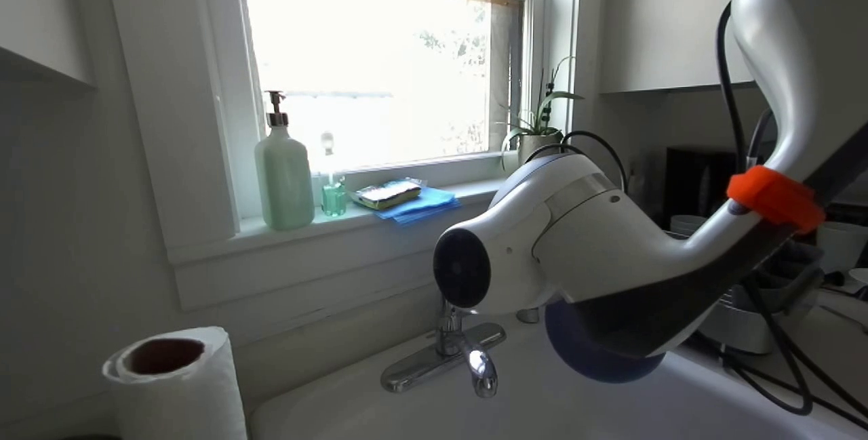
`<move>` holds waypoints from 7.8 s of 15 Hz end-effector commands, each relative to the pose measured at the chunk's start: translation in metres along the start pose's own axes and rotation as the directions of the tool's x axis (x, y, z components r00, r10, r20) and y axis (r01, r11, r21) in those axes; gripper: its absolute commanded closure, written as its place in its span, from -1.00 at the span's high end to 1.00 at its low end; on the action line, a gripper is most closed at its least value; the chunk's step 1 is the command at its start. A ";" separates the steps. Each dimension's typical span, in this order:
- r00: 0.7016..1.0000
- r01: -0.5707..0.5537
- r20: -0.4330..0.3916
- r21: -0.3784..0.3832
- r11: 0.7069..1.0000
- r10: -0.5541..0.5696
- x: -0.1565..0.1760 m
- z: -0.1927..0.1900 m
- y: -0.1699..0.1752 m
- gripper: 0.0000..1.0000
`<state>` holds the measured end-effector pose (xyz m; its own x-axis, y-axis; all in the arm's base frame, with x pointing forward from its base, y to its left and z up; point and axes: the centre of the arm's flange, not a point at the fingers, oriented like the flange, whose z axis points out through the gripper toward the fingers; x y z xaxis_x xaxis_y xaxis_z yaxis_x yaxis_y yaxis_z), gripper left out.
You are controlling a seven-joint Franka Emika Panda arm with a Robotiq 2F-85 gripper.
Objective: Pick up the blue bowl and pour out all the water into the sink, put the blue bowl on the dish rack
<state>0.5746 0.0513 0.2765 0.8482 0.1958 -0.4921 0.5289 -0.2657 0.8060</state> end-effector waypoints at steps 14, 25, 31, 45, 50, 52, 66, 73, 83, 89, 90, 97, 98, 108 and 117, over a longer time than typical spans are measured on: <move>0.945 -0.255 0.193 -0.074 0.964 0.264 -0.081 0.044 0.099 -0.97; 0.732 -0.466 0.444 -0.228 0.855 0.517 -0.120 0.147 0.134 -0.97; 0.740 -0.460 0.439 -0.222 0.860 0.510 -0.119 0.152 0.132 -0.97; 0.737 -0.446 0.405 -0.310 0.839 0.541 -0.036 0.229 0.125 -0.97; 0.725 -0.459 0.401 -0.325 0.827 0.560 -0.009 0.245 0.116 -0.97; 0.725 -0.461 0.394 -0.333 0.823 0.565 0.002 0.246 0.114 -0.97; 0.833 -0.279 0.325 -0.451 0.848 0.448 0.031 0.228 0.086 -0.97; 0.837 -0.227 0.367 -0.444 0.867 0.407 0.037 0.229 0.069 0.03; 0.795 -0.298 0.416 -0.367 0.881 0.442 0.016 0.220 0.097 1.00; 0.767 -0.416 0.424 -0.241 0.877 0.480 -0.013 0.208 0.133 1.00; 0.758 -0.446 0.427 -0.214 0.869 0.494 -0.018 0.206 0.138 1.00; 0.727 -0.617 0.398 0.021 0.787 0.559 -0.051 0.203 0.183 1.00; 0.721 -0.631 0.397 0.038 0.775 0.568 -0.053 0.202 0.187 1.00; 0.655 -0.730 0.368 0.084 0.679 0.659 -0.088 0.196 0.224 1.00; 0.538 -0.833 0.365 0.368 0.413 0.760 -0.143 0.231 0.259 1.00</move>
<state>0.6232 -0.2460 0.4664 0.8787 -0.4343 0.1981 -0.4279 -0.5328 0.7301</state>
